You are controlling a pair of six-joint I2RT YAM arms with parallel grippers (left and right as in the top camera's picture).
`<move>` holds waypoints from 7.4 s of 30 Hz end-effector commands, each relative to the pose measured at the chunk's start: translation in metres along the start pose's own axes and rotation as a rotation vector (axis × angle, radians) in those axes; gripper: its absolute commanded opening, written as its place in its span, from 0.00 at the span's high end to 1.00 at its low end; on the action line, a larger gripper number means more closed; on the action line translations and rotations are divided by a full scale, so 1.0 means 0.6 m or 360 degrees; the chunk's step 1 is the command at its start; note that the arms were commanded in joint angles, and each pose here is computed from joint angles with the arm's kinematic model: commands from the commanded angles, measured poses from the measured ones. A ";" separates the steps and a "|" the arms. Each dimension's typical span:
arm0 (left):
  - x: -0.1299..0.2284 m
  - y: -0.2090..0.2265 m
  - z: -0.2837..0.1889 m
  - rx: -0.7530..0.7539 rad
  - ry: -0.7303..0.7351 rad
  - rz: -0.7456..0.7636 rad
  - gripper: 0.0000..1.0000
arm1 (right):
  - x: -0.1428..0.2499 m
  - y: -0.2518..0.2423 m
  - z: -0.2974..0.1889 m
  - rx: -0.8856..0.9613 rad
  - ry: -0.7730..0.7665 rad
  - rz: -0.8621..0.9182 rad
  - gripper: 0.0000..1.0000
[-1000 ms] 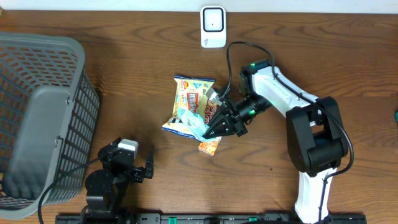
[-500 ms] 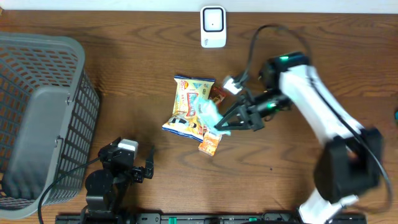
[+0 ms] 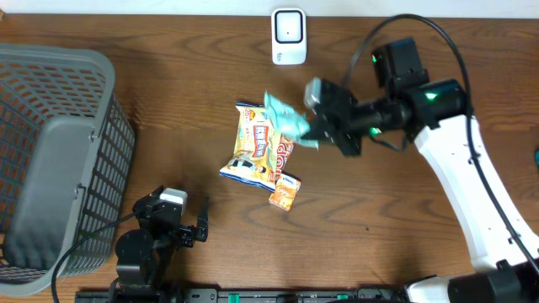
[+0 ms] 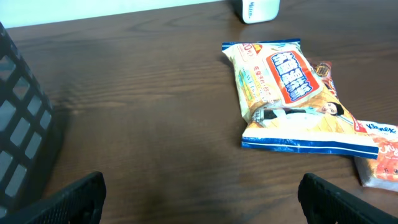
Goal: Scan the item barcode
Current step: 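Carry wipes pack to white scanner and hold it in front, then move wipes pack to right edge and release it, then reach right gripper to orange tissue pack and grasp it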
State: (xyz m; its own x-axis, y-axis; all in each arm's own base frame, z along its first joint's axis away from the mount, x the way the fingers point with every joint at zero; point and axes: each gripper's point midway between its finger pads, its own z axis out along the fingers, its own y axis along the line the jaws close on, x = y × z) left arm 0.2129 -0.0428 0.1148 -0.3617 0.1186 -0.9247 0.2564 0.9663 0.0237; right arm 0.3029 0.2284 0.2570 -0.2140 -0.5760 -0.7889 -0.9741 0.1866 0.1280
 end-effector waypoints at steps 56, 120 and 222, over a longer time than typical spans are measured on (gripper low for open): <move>0.016 -0.001 0.003 0.0003 0.0044 0.0016 0.02 | 0.109 -0.532 0.050 0.1637 0.0643 0.0459 0.99; 0.016 -0.001 0.003 0.0003 0.0044 0.0016 0.02 | 0.346 -0.406 -0.306 0.2049 0.0418 0.1941 0.86; 0.016 -0.001 0.003 0.0003 0.0044 0.0016 0.02 | 0.292 0.014 0.275 -0.0300 0.0940 0.0526 0.28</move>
State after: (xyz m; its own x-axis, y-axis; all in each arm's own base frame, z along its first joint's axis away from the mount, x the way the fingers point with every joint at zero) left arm 0.2130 -0.0428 0.1149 -0.3614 0.1186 -0.9248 0.2561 0.9664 0.0239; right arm 0.2745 0.2626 0.0295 -0.4565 -0.8556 -0.2441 -0.8464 0.3330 0.4156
